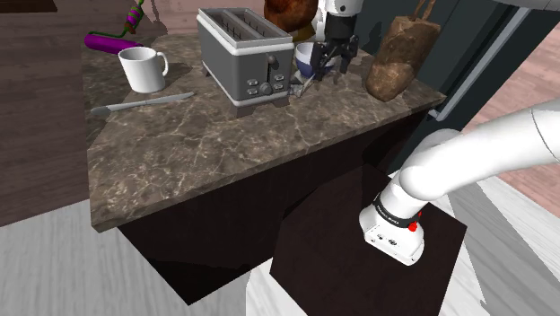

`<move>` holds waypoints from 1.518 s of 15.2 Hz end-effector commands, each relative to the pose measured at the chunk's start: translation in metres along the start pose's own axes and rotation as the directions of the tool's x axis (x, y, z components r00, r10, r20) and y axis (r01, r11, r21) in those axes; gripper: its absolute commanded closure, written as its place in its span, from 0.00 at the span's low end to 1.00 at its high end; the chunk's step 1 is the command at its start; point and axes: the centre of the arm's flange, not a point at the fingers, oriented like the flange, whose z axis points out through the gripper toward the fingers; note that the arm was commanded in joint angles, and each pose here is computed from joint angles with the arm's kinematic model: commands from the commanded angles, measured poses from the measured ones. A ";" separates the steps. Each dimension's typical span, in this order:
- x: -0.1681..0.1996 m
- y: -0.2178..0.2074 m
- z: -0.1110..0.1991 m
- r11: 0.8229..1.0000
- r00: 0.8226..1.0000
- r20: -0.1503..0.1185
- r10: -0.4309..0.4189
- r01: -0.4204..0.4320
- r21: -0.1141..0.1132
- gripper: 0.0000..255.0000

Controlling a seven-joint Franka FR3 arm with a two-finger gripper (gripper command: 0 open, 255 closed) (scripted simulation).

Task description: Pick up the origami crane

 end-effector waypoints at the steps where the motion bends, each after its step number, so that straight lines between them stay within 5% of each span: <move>1: 0.023 -0.011 0.005 0.999 0.999 0.005 0.033 -0.034 0.017 0.00; 8: 0.103 -0.038 0.011 0.988 0.990 0.022 0.137 -0.138 0.069 0.00; 17: 0.106 -0.041 0.051 0.988 0.990 0.022 0.137 -0.138 0.069 0.00; 18: 0.106 -0.040 0.050 0.988 0.990 0.022 0.137 -0.138 0.069 1.00; 23: 0.107 -0.040 0.051 0.988 0.990 0.022 0.137 -0.138 0.069 1.00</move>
